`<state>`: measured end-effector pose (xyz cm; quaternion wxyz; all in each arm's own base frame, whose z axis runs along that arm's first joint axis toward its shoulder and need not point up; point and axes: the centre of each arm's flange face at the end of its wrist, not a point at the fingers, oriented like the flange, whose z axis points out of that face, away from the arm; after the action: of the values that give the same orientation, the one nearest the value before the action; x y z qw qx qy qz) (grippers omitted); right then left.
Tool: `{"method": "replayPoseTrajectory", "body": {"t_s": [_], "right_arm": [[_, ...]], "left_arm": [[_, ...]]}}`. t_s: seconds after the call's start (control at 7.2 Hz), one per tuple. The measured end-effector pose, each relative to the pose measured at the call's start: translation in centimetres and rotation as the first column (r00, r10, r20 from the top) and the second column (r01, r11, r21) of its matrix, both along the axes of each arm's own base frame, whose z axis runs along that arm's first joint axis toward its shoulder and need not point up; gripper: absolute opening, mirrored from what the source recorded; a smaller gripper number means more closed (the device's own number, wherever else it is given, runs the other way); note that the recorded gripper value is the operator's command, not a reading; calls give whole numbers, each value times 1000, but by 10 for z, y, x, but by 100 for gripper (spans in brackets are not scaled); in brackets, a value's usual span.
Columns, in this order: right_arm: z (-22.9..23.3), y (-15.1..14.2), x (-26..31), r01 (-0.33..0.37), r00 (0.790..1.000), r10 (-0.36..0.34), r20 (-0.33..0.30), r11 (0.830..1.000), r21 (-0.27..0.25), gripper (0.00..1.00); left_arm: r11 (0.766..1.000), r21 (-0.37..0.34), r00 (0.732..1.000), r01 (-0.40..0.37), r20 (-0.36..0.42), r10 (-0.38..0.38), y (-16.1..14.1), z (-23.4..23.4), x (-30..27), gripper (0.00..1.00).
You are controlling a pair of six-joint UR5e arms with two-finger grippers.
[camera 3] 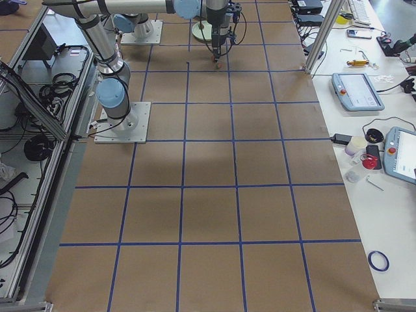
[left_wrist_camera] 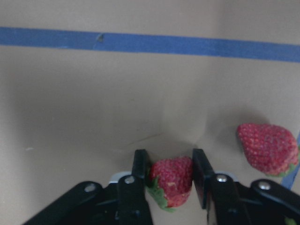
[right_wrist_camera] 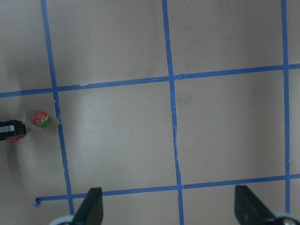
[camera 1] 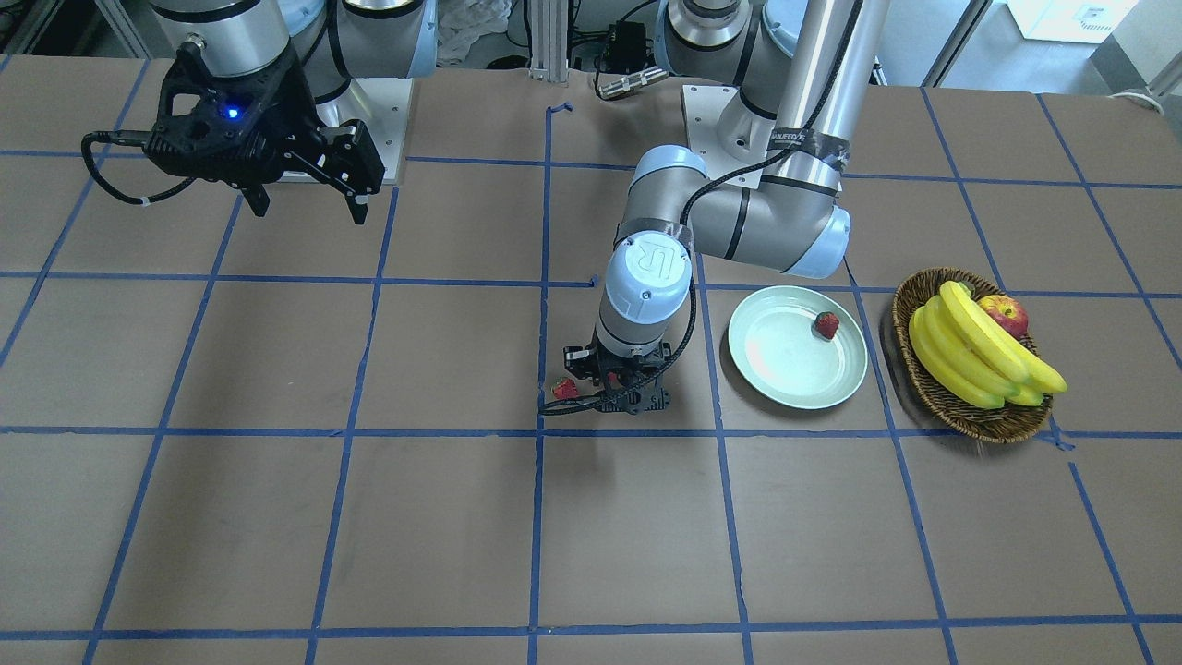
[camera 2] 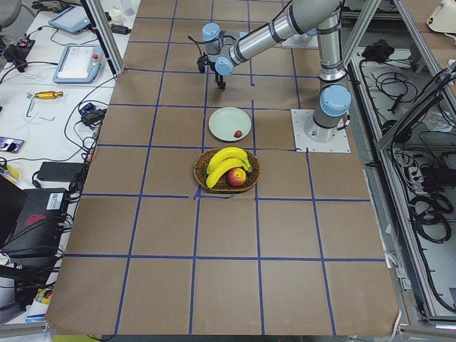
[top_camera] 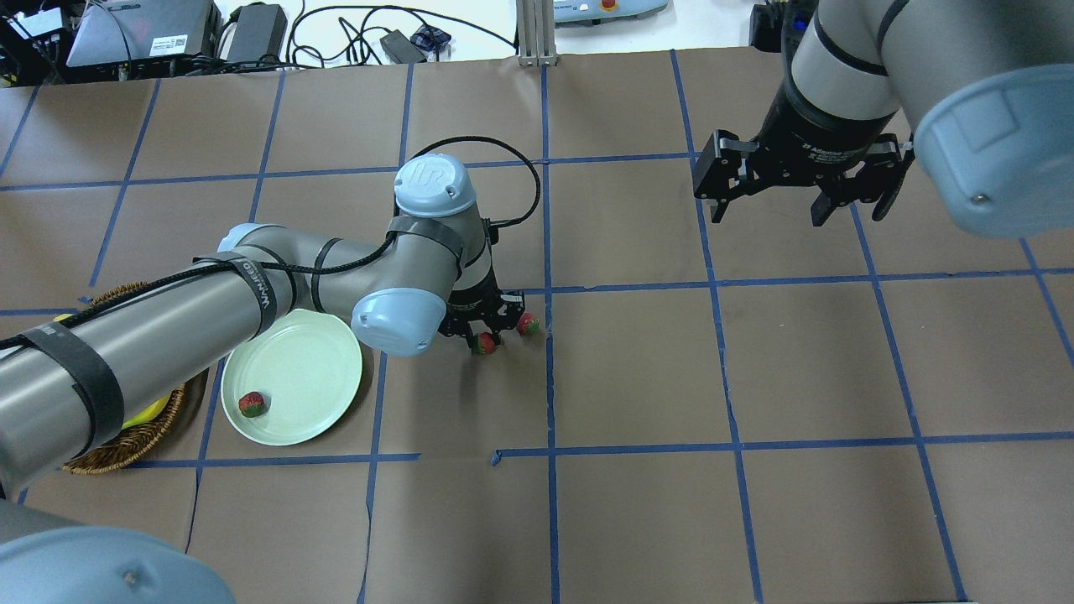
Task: Collect all strawberries into plate
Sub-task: 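Grasp a second strawberry with the left gripper and lift it, then carry the strawberry onto the plate and open the left gripper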
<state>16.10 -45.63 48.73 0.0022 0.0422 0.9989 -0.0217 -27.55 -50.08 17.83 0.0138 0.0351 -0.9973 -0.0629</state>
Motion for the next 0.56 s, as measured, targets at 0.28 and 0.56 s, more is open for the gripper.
{"method": "replayPoseTrajectory", "body": {"t_s": [0.28,0.56], "right_arm": [[0,0,0,0,1000,0,0,1000,0,100],[0,-1,0,0,1000,0,0,1000,-1,100]], "left_arm": [[999,14,999,51,16,-52,-4,25,32,9],[991,73,993,114,29,-116,-8,51,107,9]]}}
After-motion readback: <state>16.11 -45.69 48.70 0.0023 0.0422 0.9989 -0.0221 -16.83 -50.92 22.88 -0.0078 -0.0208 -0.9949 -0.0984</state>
